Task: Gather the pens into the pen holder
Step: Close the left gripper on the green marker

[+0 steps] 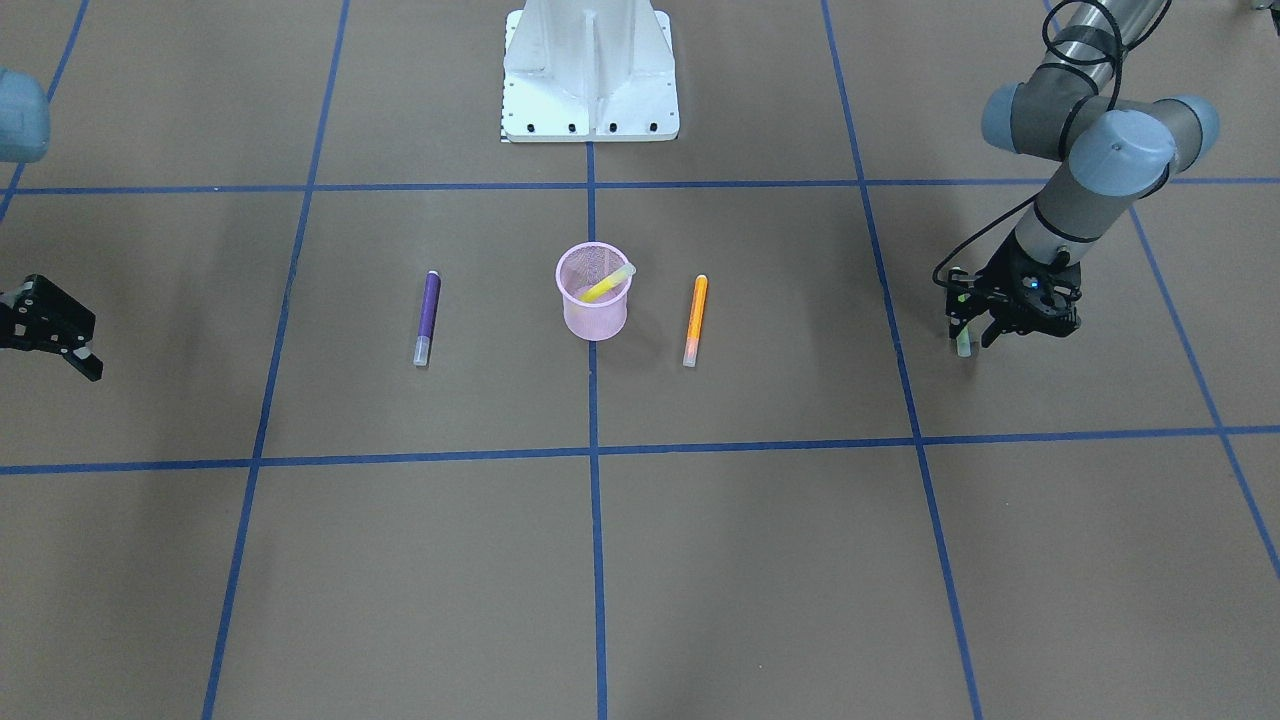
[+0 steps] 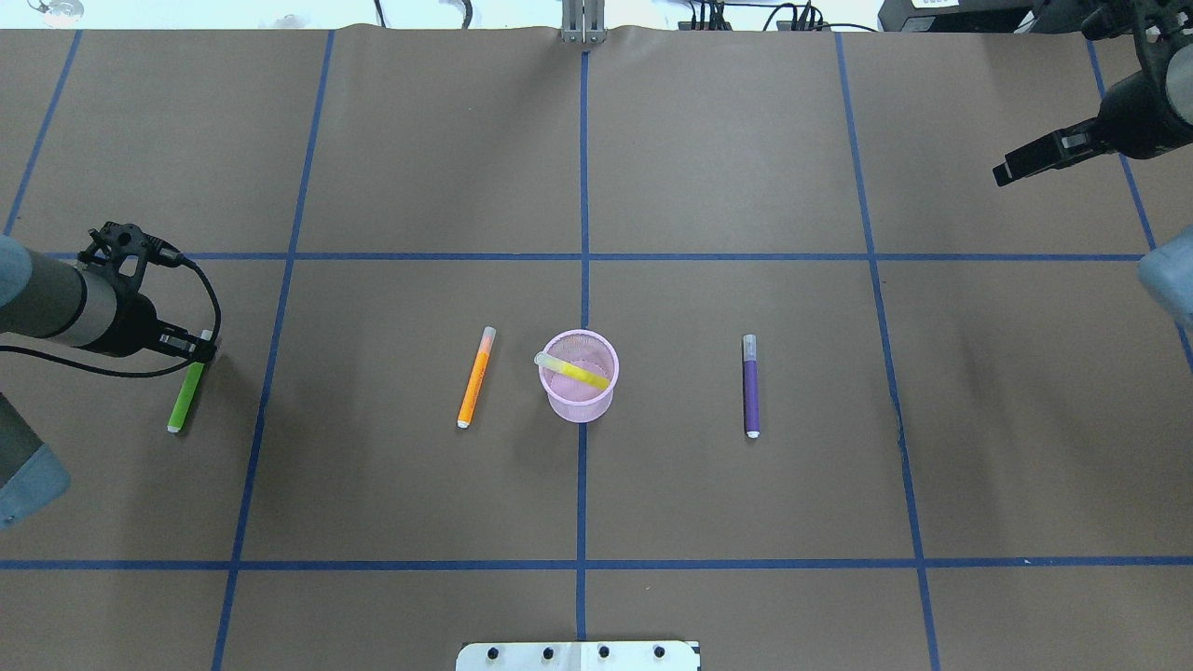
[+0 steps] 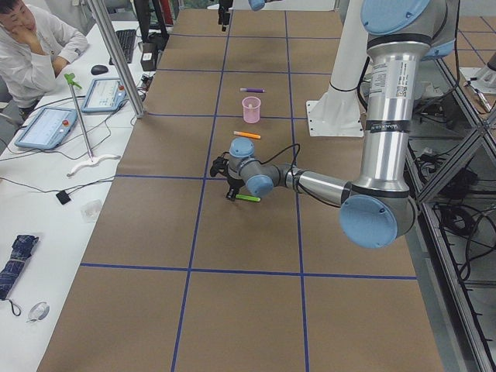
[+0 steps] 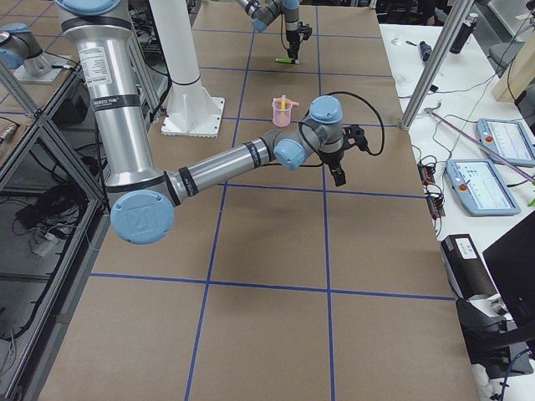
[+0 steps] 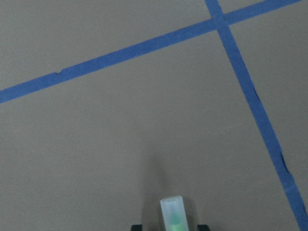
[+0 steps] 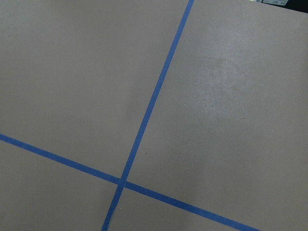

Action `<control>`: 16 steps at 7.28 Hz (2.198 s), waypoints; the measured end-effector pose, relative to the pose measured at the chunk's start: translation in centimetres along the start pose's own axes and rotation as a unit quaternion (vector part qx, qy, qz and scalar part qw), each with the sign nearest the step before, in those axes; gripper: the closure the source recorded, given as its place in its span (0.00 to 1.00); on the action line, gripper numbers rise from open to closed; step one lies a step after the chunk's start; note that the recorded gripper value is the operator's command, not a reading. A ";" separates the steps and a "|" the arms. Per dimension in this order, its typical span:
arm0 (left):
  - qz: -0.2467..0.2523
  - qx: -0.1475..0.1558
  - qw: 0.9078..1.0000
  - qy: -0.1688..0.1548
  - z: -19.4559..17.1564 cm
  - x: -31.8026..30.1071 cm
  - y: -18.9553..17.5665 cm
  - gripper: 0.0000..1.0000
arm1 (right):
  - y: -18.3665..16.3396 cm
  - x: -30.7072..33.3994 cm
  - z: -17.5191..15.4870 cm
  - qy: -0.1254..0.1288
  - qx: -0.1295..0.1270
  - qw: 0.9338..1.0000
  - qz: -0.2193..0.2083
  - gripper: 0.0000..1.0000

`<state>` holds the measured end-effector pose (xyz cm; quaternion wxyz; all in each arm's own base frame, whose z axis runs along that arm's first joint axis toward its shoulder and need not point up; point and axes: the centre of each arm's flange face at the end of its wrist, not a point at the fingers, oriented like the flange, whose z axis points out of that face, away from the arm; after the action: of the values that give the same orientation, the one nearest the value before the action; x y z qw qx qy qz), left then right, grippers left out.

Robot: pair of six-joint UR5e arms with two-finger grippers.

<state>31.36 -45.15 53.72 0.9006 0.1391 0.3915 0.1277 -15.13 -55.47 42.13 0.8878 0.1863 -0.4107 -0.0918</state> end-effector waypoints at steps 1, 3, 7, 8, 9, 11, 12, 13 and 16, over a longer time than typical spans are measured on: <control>0.000 0.000 1.000 0.000 0.0 0.1 0.0 0.52 | 0.0 0.0 0.0 0.000 0.000 1.000 0.000 0.00; 0.001 0.000 1.000 0.001 0.0 0.2 0.0 0.52 | 0.1 0.1 0.1 0.001 0.000 1.000 0.000 0.00; 0.001 -0.001 1.000 0.001 0.1 0.3 0.1 0.55 | 0.5 0.5 0.2 0.003 -0.002 1.000 0.002 0.00; 0.001 -0.002 1.000 0.001 0.2 0.3 0.2 0.56 | 0.6 0.6 0.3 0.003 -0.003 1.000 0.003 0.00; 0.001 -0.004 1.000 0.001 0.3 0.3 0.4 0.56 | 0.7 0.6 0.3 0.003 -0.003 1.000 0.003 0.00; 0.002 -0.006 1.000 0.001 0.5 0.5 0.6 0.59 | 0.8 0.7 0.3 0.004 -0.003 1.000 0.004 0.00; 0.002 -0.007 1.000 0.001 0.6 0.6 0.7 0.70 | 0.8 0.7 0.3 0.004 -0.004 1.000 0.004 0.00; 0.002 -0.008 1.000 0.002 0.6 0.7 0.7 0.99 | 0.8 0.7 0.4 0.004 -0.004 1.000 0.004 0.00; 0.007 -0.003 1.000 0.006 0.1 1.1 0.6 1.00 | 0.8 0.7 0.3 0.003 -0.004 1.000 0.004 0.00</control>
<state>32.10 -44.24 53.21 0.8977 0.1389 0.3954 0.1360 -14.93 -55.03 43.15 0.8900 0.1815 -0.4085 -0.0896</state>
